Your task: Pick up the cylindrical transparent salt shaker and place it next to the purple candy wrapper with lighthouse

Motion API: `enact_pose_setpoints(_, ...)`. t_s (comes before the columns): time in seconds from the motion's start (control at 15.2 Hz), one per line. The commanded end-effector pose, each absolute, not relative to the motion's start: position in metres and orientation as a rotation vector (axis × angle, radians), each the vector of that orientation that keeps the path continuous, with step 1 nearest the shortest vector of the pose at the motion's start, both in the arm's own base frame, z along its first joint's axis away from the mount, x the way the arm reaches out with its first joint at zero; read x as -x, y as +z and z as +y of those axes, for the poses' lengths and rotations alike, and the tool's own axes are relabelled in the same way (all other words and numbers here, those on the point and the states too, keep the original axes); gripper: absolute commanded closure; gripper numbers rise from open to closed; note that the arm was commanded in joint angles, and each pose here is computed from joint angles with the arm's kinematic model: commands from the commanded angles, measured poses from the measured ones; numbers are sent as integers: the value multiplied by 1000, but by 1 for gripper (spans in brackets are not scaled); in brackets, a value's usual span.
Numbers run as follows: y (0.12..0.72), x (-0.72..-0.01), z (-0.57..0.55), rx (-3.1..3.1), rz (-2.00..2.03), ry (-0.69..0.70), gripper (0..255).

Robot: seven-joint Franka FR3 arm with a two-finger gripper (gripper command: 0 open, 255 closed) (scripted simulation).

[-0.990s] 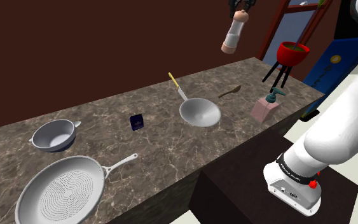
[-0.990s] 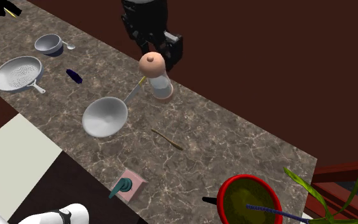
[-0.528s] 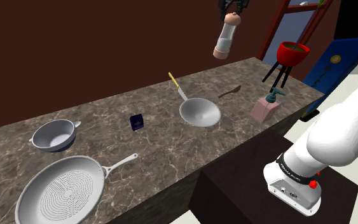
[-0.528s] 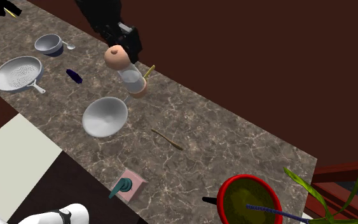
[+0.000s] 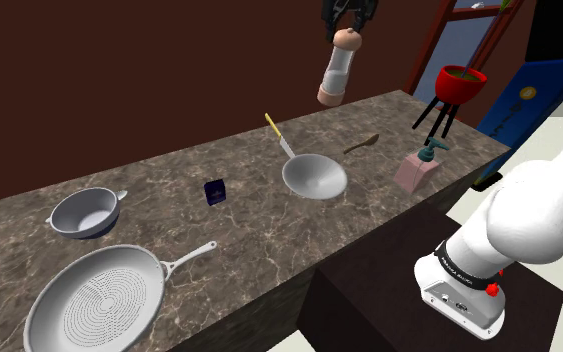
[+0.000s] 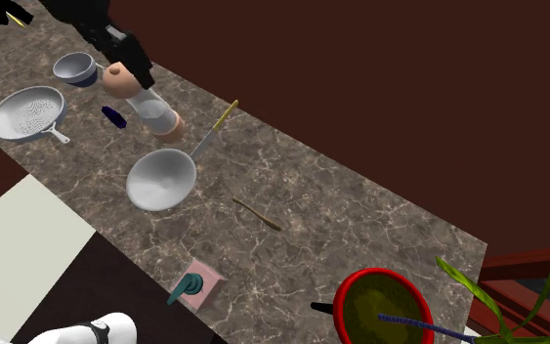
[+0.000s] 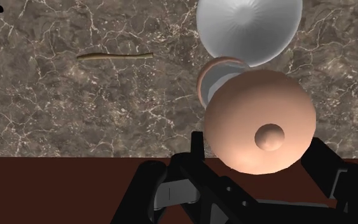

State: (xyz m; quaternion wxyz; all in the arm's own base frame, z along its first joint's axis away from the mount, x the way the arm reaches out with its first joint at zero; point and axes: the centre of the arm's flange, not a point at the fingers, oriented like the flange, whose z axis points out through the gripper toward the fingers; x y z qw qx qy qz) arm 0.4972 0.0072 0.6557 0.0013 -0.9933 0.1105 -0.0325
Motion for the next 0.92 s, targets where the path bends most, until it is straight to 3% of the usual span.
enact_pose_setpoints(0.0, 658, -490, 34, 3118, 350, -102, 255)
enact_pose_setpoints(0.86, 659, -456, 202, 3118, 350, -102, 255)
